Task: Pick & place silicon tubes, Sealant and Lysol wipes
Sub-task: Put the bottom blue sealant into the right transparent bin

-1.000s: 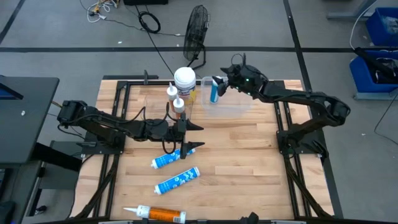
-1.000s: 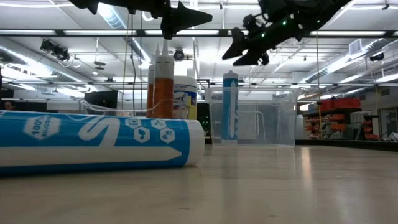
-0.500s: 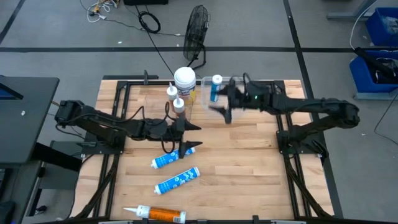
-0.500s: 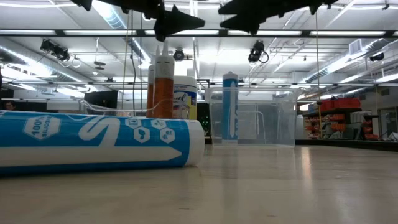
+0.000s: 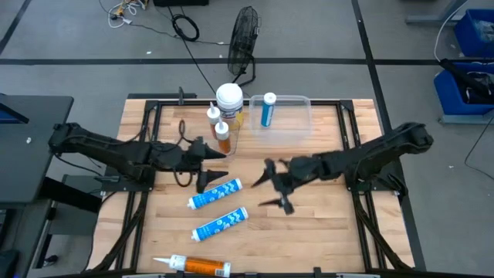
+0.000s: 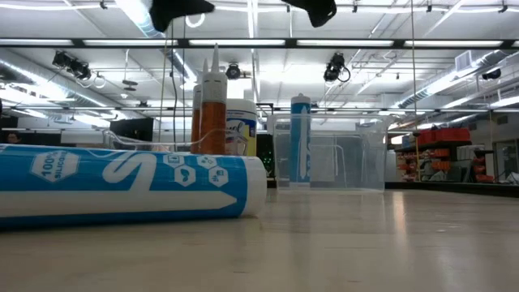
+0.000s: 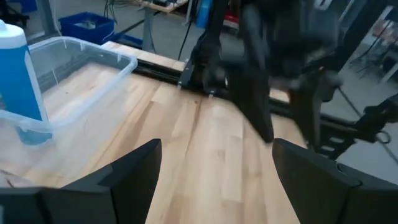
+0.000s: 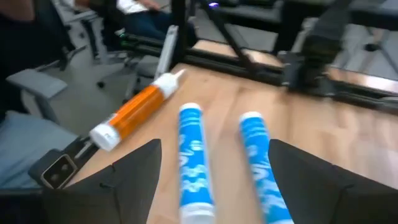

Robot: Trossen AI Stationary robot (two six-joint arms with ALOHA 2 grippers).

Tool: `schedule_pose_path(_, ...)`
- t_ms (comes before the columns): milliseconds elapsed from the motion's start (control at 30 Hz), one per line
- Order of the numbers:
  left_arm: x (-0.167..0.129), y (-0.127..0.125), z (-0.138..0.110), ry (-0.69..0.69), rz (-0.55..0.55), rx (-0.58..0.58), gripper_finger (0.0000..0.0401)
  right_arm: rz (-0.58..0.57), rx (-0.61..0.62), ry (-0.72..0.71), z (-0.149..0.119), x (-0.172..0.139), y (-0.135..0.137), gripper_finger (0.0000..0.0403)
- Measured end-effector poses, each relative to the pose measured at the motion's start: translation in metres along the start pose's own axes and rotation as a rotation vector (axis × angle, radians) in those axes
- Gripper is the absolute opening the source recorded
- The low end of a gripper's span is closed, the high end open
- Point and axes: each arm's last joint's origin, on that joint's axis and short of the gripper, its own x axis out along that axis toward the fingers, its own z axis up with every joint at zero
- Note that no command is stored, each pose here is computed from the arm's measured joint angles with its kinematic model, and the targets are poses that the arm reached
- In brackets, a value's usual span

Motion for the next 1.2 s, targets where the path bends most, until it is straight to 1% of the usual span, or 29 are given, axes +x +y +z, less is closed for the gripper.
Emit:
schedule_pose_path(167, -0.020, -0.003, 0.010, -0.064, -0.025, -0.017, 0.0311, 0.053, -0.042, 0.016, -0.018, 0.032, 0.018, 0.0300)
schedule_pose_path(333, -0.026, -0.005, 0.011, -0.069, -0.040, 0.002, 0.0311, 0.079, -0.126, 0.025, -0.038, 0.059, 0.027, 0.0300)
schedule_pose_path(467, -0.026, -0.004, 0.011, -0.075, -0.018, 0.002, 0.0311, 0.074, -0.177, 0.014, -0.051, 0.076, 0.027, 0.0300)
schedule_pose_path(600, -0.026, -0.003, 0.011, -0.080, -0.002, 0.000, 0.0311, 0.068, -0.174, 0.049, -0.056, 0.093, 0.020, 0.0300)
schedule_pose_path(667, -0.026, -0.003, 0.011, -0.081, -0.001, 0.000, 0.0311, 0.072, -0.170, 0.089, -0.057, 0.102, 0.018, 0.0300)
schedule_pose_path(767, -0.026, -0.003, 0.012, -0.084, 0.006, 0.000, 0.0311, 0.102, -0.155, 0.159, -0.051, 0.115, 0.013, 0.0303)
schedule_pose_path(933, -0.026, -0.003, 0.012, -0.085, 0.009, -0.019, 0.0311, 0.135, -0.142, 0.278, -0.030, 0.137, 0.009, 0.0309)
schedule_pose_path(1067, -0.026, -0.003, 0.012, -0.085, 0.009, -0.019, 0.0311, 0.163, -0.193, 0.311, -0.011, 0.156, 0.014, 0.0309)
schedule_pose_path(1200, -0.026, -0.003, 0.011, -0.079, 0.014, -0.023, 0.0311, 0.164, -0.193, 0.345, -0.002, 0.174, 0.013, 0.0309)
